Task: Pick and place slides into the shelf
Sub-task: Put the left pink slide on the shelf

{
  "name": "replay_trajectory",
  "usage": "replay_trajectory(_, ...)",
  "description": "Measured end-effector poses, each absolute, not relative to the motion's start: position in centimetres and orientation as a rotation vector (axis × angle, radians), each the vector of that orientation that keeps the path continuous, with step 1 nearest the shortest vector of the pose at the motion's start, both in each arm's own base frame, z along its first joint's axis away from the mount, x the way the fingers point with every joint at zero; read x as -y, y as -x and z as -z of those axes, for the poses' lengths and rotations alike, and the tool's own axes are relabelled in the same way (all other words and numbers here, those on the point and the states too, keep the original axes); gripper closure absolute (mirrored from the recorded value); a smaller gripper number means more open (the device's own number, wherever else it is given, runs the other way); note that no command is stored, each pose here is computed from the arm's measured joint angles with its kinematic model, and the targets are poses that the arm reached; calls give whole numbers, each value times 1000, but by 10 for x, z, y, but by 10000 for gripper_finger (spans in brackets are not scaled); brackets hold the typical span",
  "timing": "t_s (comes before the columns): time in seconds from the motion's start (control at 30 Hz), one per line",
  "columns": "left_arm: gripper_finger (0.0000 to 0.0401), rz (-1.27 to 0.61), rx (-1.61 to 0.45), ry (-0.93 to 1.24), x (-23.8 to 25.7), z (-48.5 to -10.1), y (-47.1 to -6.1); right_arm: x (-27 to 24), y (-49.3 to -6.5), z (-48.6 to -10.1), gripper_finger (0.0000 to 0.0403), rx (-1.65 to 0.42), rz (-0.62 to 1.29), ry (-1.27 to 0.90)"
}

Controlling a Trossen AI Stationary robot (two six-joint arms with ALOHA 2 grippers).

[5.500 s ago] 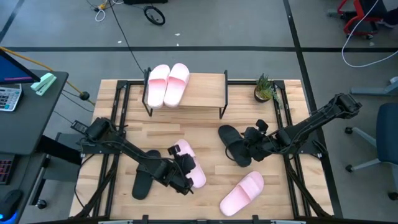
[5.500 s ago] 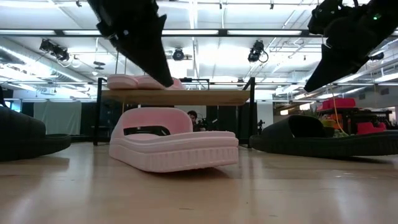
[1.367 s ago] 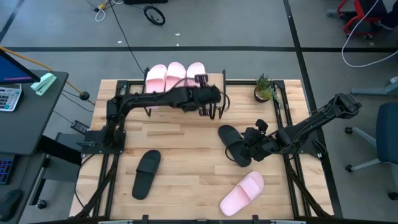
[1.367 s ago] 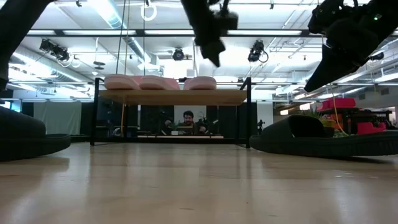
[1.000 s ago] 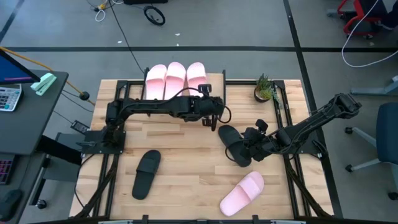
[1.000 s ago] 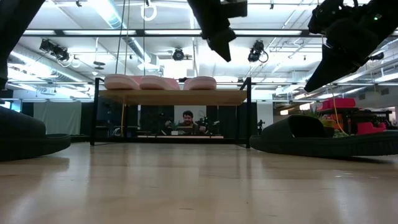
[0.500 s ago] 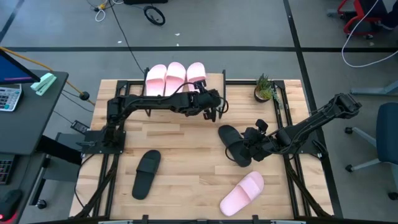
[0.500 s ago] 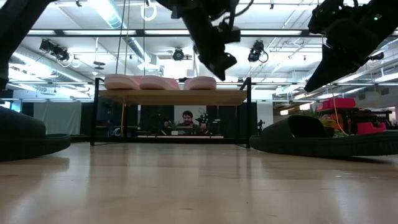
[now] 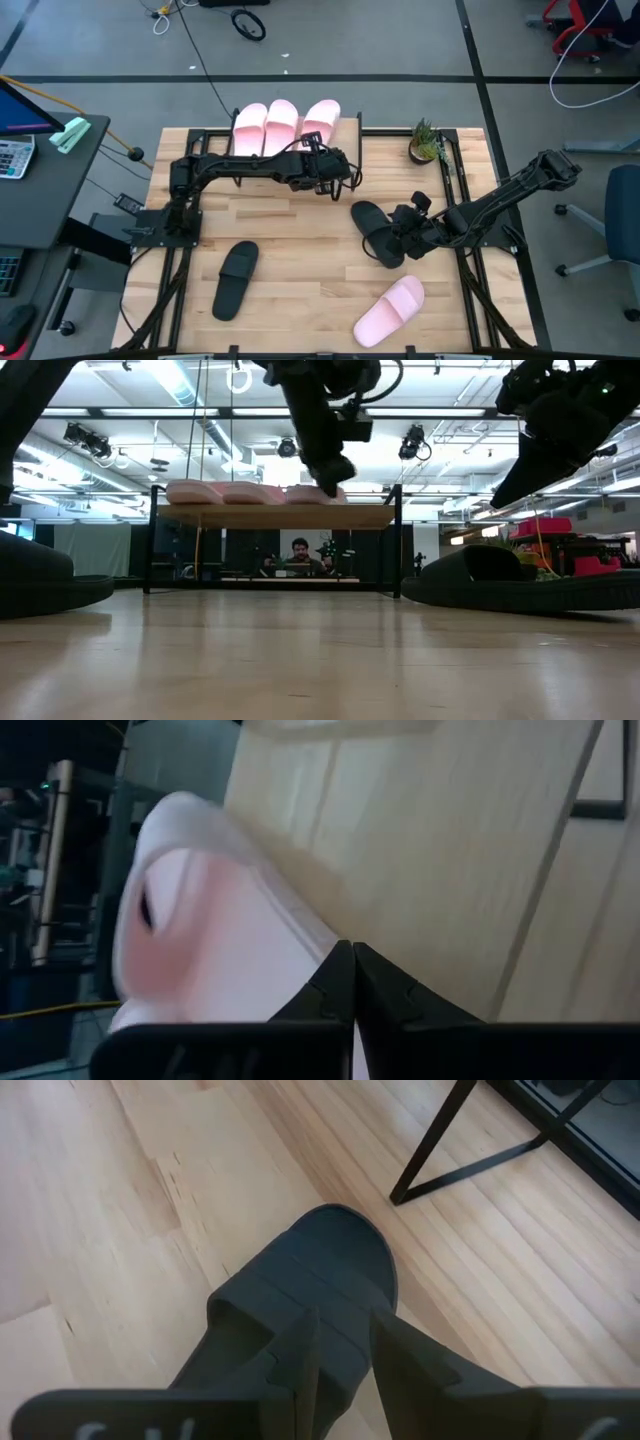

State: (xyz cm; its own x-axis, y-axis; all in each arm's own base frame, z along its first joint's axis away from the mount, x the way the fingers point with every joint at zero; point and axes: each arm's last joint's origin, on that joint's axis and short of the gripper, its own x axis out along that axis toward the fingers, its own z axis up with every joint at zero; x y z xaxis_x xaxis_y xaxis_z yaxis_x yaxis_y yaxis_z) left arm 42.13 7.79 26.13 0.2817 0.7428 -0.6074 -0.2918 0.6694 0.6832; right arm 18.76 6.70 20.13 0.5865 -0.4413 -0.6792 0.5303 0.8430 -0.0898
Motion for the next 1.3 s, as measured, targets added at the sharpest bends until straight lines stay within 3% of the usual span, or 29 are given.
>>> replay_trajectory(0.27, 393, -748, -1017, -497, -76, -271, -423, -67, -187, -201, 305, -759, 571, -126)
replay_trajectory(0.5, 393, -774, -827, -509, -87, -286, -437, -67, -187, -201, 305, -759, 572, -127)
replay_trajectory(0.67, 397, -736, -714, -426, -107, -293, -441, -67, -187, -201, 305, -760, 570, -123)
replay_trajectory(0.87, 398, -673, -614, -172, -136, -289, -439, -67, -187, -201, 305, -770, 556, -88)
replay_trajectory(1.3, 398, -653, -543, -2, -184, -280, -432, -60, -189, -202, 305, -795, 550, 47)
